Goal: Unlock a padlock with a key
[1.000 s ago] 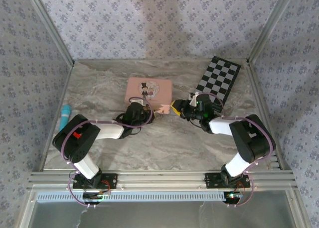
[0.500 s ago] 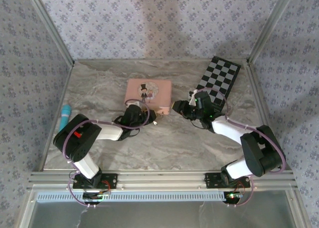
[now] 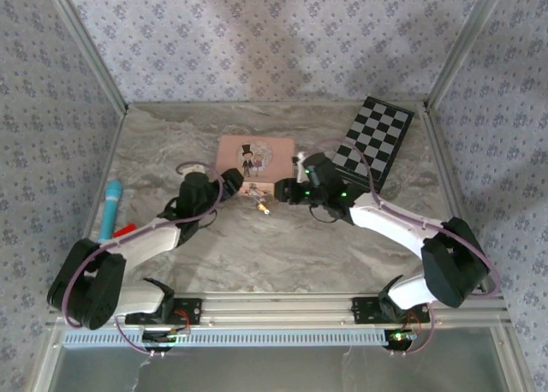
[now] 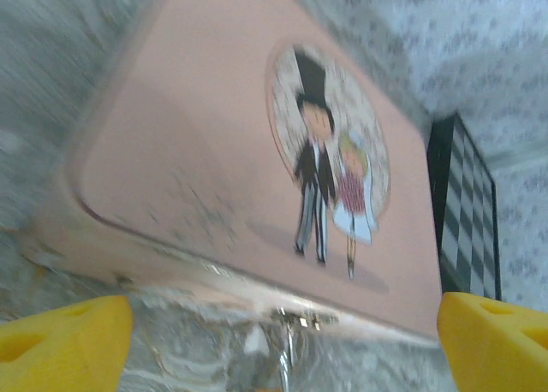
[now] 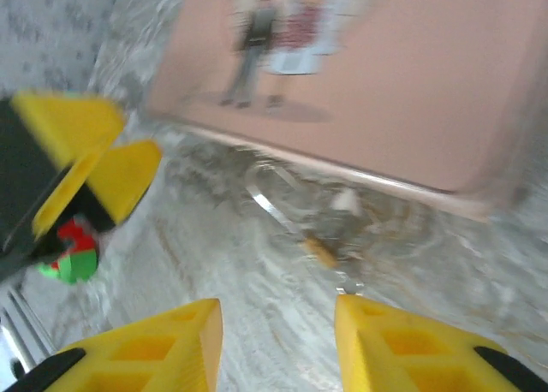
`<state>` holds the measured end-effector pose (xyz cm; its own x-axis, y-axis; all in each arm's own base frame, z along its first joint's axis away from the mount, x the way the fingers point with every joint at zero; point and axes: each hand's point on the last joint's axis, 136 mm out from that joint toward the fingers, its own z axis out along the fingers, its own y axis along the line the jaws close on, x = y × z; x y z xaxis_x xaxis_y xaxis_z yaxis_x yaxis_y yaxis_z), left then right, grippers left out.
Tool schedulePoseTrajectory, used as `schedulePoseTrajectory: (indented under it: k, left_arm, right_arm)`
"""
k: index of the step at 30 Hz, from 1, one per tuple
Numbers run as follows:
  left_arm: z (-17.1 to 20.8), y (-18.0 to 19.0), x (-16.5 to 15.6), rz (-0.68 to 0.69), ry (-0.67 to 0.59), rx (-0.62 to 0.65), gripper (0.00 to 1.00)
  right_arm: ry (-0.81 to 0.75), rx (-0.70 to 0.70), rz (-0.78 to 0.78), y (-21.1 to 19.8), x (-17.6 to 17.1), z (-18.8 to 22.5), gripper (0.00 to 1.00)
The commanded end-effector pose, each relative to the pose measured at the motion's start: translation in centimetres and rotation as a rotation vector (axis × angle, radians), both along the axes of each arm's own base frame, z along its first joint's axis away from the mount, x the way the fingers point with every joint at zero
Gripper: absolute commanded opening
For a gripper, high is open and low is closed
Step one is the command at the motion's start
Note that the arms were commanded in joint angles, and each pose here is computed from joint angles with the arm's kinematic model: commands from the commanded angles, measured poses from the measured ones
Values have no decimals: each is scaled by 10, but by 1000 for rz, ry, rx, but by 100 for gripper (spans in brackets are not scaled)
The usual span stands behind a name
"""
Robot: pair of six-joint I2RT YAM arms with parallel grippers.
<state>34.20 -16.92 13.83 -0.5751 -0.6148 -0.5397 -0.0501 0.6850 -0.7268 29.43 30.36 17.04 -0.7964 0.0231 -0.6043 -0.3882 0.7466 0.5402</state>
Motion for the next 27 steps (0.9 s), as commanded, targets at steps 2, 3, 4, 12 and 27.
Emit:
schedulePoseTrajectory:
  k: [2, 3, 4, 12, 27]
  left_arm:
    - [17, 42, 8, 94, -4, 57, 95]
    - [20, 50, 11, 117, -8, 57, 95]
    - [23, 60, 14, 140, -15, 56, 97]
    - [20, 91, 38, 181, -8, -23, 97]
    - [17, 43, 10, -57, 13, -35, 75]
  right_arm:
    - [-68, -366, 144, 1, -18, -22, 45]
    - [-62, -400, 177, 5, -20, -28, 47]
    - [-56, -433, 216, 11, -23, -33, 50]
    - [-27, -481, 356, 35, -27, -68, 55]
    - [-77, -256, 371, 36, 1, -110, 54]
